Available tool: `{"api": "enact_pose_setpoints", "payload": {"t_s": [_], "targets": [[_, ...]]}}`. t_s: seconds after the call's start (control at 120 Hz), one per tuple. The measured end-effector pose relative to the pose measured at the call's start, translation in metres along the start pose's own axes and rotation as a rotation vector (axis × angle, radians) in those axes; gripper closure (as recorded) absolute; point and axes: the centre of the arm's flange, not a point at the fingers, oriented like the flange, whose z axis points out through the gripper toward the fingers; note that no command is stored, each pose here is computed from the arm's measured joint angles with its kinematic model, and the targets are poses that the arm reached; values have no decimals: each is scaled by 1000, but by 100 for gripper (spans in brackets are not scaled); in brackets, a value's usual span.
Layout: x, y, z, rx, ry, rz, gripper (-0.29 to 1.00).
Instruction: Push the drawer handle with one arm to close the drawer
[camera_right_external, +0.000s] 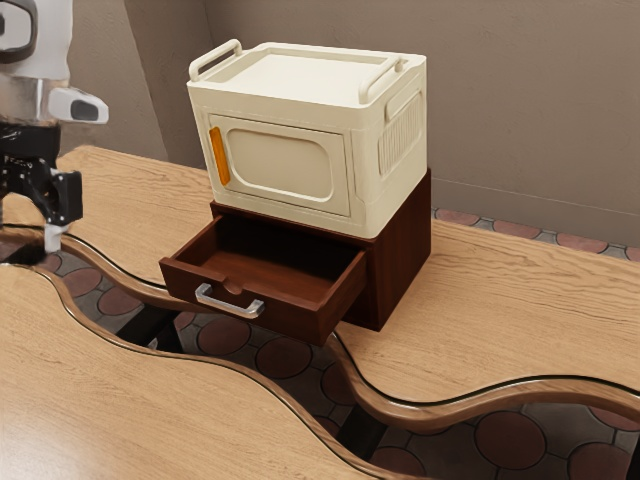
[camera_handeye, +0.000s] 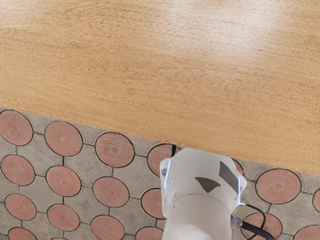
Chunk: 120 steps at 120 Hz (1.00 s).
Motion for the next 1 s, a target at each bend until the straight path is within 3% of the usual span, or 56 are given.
{"api": "enact_pose_setpoints", "payload": {"t_s": [0.058,0.1,0.15,0.242,0.35,0.442,0.542,0.617,0.808,1.0], "targets": [[19,14,-27,-14,134,21,2],[31,25,-31,-13,176,33,2],[54,35,-26,-18,186,32,2],[122,68,60,-23,108,32,2],[175,104,129,-36,98,19,2],[153,115,177,-110,123,-7,2],[148,115,193,-168,210,-52,2],[149,126,193,-175,272,-51,2],[147,131,194,-105,386,19,3],[158,132,205,-196,406,-5,3]]}}
